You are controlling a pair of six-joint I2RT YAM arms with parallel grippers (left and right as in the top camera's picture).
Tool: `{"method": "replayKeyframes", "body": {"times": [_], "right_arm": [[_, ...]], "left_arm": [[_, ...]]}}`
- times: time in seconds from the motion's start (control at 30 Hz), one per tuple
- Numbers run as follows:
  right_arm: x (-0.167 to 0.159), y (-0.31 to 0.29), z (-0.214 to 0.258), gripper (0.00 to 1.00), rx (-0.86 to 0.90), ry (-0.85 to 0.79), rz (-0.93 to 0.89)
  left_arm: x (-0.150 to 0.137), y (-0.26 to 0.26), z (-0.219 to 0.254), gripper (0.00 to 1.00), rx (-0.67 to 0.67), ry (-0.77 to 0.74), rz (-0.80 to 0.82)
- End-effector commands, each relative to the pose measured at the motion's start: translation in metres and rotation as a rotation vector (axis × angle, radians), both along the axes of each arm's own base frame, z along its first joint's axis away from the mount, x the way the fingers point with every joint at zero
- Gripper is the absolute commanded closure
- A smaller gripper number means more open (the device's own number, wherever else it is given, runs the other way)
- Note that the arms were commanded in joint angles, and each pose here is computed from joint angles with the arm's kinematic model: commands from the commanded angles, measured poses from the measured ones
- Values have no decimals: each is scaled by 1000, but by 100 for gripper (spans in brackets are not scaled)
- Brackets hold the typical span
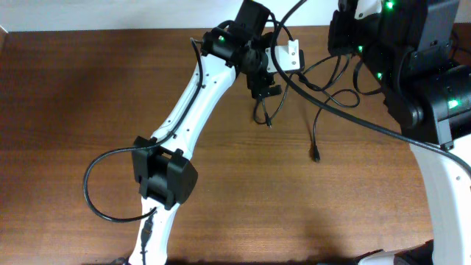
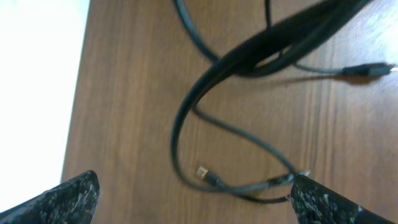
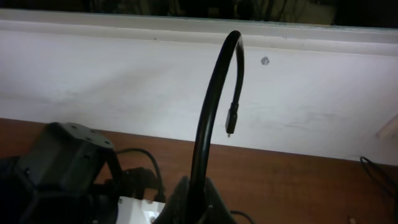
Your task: Untangle cables
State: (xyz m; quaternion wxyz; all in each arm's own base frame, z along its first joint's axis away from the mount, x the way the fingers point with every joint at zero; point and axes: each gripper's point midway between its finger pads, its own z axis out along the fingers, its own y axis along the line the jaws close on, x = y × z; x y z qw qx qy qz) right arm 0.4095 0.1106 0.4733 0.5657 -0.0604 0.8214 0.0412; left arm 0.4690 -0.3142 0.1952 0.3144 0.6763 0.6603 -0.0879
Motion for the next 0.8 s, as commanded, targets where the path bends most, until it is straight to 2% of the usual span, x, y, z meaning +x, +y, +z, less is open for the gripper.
{"method": "replayKeyframes", "body": {"times": [0.0, 0.17, 0.37, 0.77], "right_arm": [[-2, -3, 5, 96, -16, -16, -16], [-3, -4, 1, 96, -22, 2, -16], [-4, -4, 0, 96, -25, 6, -16], [-8, -5, -1, 96, -27, 15, -15]], "left_arm": [[7, 7, -3, 1, 47, -45, -19], [-2, -6, -7, 1, 12, -40, -117], [-30, -41, -20, 1, -182, 106, -273], [-24, -45, -72, 1, -159, 182, -267]]}}
